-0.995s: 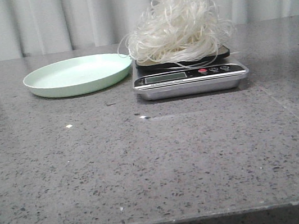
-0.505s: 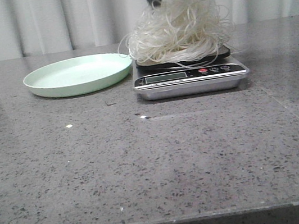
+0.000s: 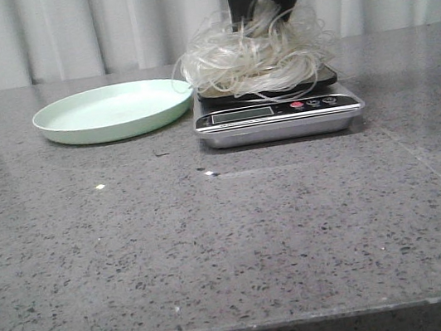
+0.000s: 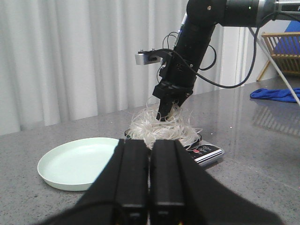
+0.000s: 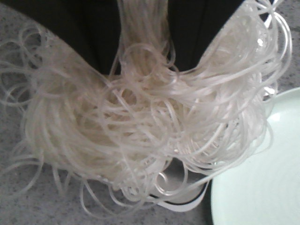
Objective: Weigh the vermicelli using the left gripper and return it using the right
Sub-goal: 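Carry the vermicelli with the right gripper back over the green plate, then release the vermicelli onto the plate and lift the right gripper away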
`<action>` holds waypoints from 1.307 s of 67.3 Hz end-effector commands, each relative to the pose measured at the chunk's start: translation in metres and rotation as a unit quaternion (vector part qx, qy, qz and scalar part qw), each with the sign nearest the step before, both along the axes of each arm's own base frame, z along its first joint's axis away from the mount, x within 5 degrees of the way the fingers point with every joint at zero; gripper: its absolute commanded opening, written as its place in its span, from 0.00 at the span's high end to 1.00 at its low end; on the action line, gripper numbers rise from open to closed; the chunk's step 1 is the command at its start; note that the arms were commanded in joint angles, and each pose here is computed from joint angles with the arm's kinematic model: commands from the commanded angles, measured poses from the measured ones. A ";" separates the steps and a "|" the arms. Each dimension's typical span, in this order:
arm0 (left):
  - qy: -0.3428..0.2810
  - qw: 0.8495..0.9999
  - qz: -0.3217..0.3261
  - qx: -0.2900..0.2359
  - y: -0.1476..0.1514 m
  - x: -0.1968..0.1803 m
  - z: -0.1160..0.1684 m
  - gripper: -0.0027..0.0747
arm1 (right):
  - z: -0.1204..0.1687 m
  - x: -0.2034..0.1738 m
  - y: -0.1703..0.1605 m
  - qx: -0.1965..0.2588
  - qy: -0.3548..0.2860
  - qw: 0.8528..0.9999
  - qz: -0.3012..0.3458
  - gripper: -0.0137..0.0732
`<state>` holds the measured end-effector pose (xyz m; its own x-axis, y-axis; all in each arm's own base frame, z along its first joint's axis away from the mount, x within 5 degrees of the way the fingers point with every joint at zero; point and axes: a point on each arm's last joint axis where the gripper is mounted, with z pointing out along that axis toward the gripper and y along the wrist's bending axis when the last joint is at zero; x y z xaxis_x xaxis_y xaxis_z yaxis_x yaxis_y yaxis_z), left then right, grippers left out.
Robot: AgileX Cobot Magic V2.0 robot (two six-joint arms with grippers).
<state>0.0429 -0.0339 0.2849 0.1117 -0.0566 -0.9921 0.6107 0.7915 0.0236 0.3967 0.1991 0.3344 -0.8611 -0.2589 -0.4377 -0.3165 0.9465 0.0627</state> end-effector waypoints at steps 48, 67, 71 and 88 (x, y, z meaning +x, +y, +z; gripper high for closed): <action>-0.033 0.999 0.002 -0.031 0.002 -0.001 0.015 0.80 | 0.058 0.016 0.084 0.347 -0.168 0.922 0.026 0.63; -0.033 0.999 0.002 -0.031 0.002 -0.001 0.015 0.80 | 0.034 0.023 0.092 0.334 -0.134 0.933 0.026 0.30; -0.033 0.999 0.002 -0.031 0.002 -0.001 0.015 0.80 | 0.033 0.020 0.091 0.328 -0.123 0.936 0.029 0.24; -0.033 0.999 0.002 -0.031 0.002 -0.001 0.015 0.80 | 0.074 0.001 0.077 0.310 -0.176 0.931 0.078 0.21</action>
<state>0.0429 -0.0339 0.2849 0.1117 -0.0566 -0.9921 0.6107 0.7915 0.0236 0.4231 0.2959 0.3239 -0.7624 -0.0428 -0.6456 -0.4493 0.7531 0.4806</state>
